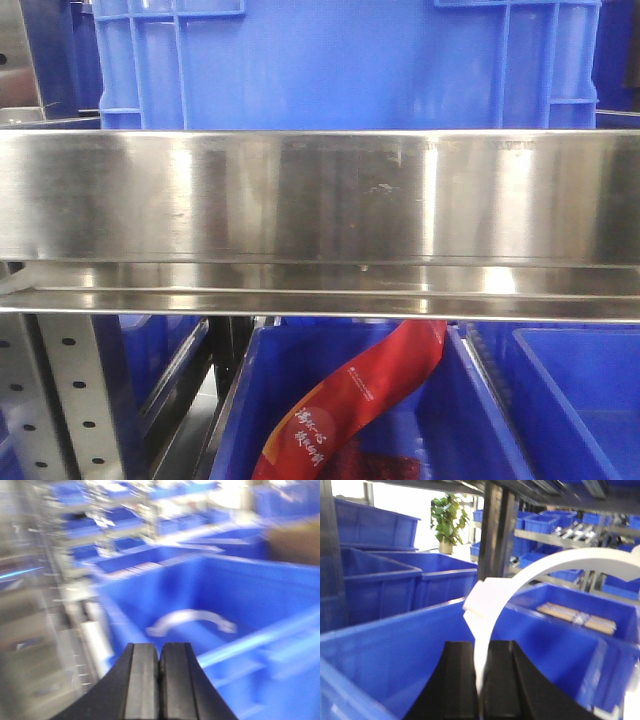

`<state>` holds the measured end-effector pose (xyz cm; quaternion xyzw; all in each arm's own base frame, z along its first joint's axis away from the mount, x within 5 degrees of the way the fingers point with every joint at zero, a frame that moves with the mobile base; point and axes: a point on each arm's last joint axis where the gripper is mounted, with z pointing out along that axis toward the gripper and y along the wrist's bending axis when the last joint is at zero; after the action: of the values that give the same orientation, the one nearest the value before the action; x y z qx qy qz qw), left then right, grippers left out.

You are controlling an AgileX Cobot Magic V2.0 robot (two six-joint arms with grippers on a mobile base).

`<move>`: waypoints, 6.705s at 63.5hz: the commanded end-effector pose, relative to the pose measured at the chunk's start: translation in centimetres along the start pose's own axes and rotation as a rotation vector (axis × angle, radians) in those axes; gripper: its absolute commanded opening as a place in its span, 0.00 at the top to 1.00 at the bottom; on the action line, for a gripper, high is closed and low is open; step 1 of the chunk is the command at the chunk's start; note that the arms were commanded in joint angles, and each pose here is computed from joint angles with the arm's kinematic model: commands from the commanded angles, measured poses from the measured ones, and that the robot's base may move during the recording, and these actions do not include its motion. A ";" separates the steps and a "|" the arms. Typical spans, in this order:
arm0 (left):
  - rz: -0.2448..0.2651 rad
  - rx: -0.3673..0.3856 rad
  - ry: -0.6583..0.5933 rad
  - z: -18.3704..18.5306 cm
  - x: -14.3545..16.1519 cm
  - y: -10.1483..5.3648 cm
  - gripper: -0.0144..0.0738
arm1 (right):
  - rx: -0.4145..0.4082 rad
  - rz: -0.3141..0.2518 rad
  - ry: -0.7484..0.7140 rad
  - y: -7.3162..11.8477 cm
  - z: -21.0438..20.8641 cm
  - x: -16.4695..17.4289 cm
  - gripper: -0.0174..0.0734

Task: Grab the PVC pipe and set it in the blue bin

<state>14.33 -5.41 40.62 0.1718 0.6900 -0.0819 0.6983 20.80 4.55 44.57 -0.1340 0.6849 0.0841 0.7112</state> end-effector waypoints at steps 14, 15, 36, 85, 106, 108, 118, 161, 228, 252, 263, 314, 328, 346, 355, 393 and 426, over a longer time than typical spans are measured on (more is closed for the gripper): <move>-0.020 -0.148 0.019 -3.7 -0.2 1.8 0.96 | 0.015 -0.059 0.022 0.2 5.7 0.6 0.99; -0.021 -0.153 0.022 -3.8 -0.2 1.8 0.96 | 0.014 -0.058 0.023 0.2 5.9 0.6 0.99; 0.000 -0.233 0.083 -4.7 0.9 2.5 0.96 | 0.001 -0.096 0.077 0.2 8.9 1.9 0.65; 0.011 -0.236 0.091 -4.6 1.5 2.5 0.96 | -0.051 -0.112 -0.026 1.1 3.9 -2.0 0.99; 0.030 -0.244 0.086 -6.2 3.2 2.0 0.96 | 0.028 -0.139 -0.161 1.2 -4.4 -2.1 0.99; 0.031 -0.245 0.083 -6.5 3.5 1.9 0.96 | 0.040 -0.138 -0.173 1.2 -5.1 -1.9 0.99; 0.028 -0.247 0.060 -7.5 5.3 1.4 0.96 | 0.079 -0.136 -0.213 1.3 -8.9 0.3 0.99; -0.086 -0.234 0.123 -10.0 10.2 0.0 0.96 | 0.199 0.033 -0.115 1.2 -12.5 12.3 0.99; 0.038 -0.281 0.148 -10.2 10.3 0.5 0.96 | 0.495 -0.328 0.073 -1.1 -13.2 17.0 0.99; 0.017 -0.268 0.182 -9.8 11.6 0.3 0.96 | 0.334 -0.319 0.101 0.2 -12.6 17.5 0.99; 0.014 -0.267 0.174 -9.8 11.5 0.3 0.96 | 0.334 -0.319 0.101 0.2 -12.6 17.5 0.99; 0.014 -0.267 0.174 -9.8 11.5 0.3 0.96 | 0.334 -0.319 0.101 0.2 -12.6 17.5 0.99; 0.020 -0.262 0.141 -9.4 12.5 0.2 0.96 | 0.334 -0.319 0.101 0.2 -12.6 17.5 0.99; 0.015 -0.257 0.118 -9.8 15.4 -0.3 0.96 | 0.334 -0.319 0.101 0.2 -12.6 17.5 0.99; 0.015 -0.260 0.100 -10.3 16.2 -0.6 0.96 | 0.334 -0.319 0.101 0.2 -12.6 17.5 0.99; -0.072 -0.390 0.035 -10.6 17.2 -0.3 0.96 | 0.329 -0.319 0.102 0.2 -12.6 17.5 0.99; -0.042 -0.399 -0.113 -10.0 19.0 -0.3 0.96 | 0.325 -0.318 0.102 0.3 -12.6 17.6 0.99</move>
<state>5.62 0.12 21.52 0.0179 0.6688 0.0364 0.7423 9.63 -0.09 26.58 -0.1289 0.6982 -0.1420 0.6897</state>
